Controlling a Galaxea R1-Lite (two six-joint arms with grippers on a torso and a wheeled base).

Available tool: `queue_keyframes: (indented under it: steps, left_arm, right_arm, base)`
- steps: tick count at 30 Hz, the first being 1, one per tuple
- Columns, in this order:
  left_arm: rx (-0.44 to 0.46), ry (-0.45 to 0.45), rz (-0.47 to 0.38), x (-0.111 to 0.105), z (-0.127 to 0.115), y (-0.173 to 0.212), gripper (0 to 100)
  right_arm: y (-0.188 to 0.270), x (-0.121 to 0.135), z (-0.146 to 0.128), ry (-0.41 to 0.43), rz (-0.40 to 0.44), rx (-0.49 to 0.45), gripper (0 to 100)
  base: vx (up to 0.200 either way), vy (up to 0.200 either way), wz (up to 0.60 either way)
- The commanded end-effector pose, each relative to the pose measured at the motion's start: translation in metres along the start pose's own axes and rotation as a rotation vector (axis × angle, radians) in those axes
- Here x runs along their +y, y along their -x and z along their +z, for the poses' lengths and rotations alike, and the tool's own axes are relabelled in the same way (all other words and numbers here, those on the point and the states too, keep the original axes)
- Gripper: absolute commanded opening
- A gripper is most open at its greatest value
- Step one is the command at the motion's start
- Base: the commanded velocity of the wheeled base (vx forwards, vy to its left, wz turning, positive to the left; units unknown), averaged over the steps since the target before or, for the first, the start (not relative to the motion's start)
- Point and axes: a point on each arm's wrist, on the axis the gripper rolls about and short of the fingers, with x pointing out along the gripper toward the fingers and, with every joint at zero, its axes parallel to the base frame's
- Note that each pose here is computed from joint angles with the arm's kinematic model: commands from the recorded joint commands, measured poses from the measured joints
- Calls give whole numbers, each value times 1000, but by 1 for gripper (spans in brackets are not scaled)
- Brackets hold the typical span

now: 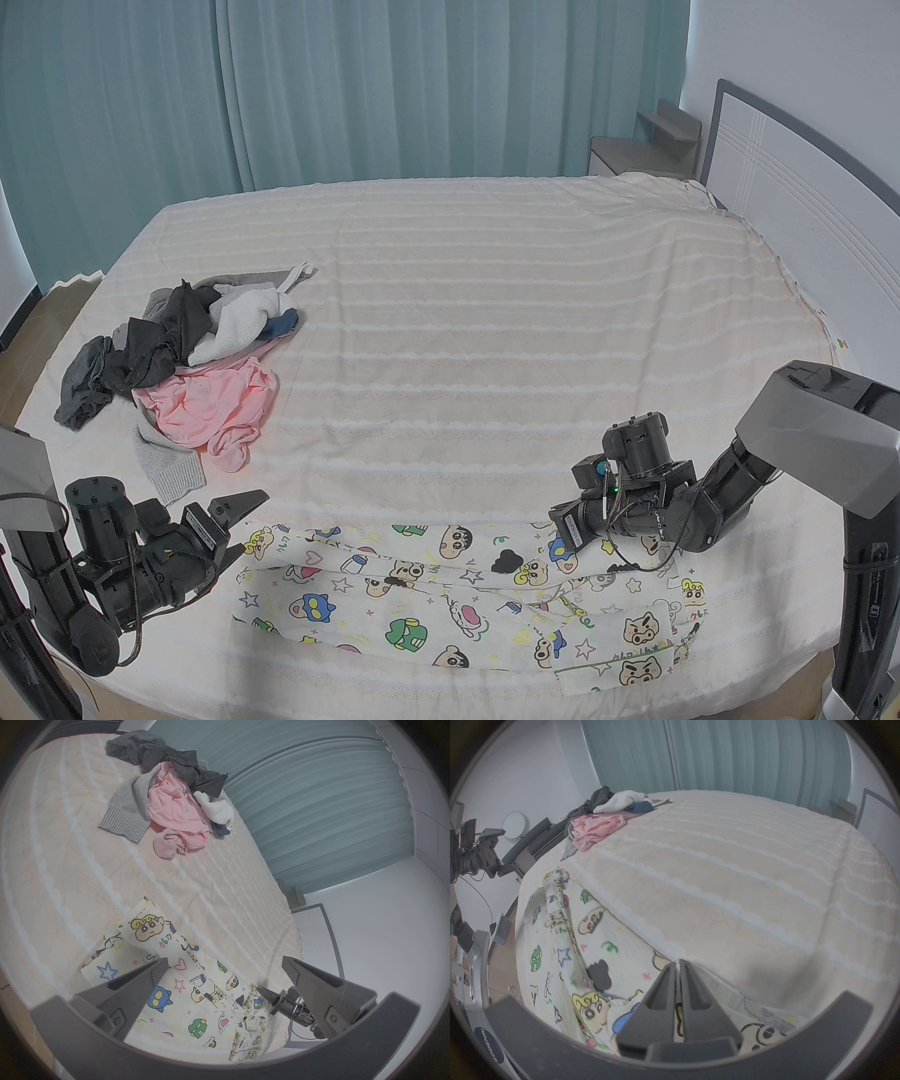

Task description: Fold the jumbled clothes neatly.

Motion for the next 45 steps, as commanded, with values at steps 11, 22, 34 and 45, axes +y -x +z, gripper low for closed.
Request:
queue_keyframes:
  steps: [11,22,34,45]
  left_arm:
    - [1,-1,-2,0,-2,3,100]
    - [1,0,-1,1,-2,2,100]
    - [4,-50,-18,-12,-15,0,100]
    - [-14,-390,-14,-16,-16,4,100]
  right_arm:
    - [-13,8,-7,19,-24,-16,0]
    - [-6,8,-3,21,-35,-85,100]
    - [69,-1,23,-155,-217,-460,100]
    - [194,-12,-1,-377,-395,-607,100]
  base:
    - [0,0,0]
    - [0,0,0]
    - [0,0,0]
    - [0,0,0]
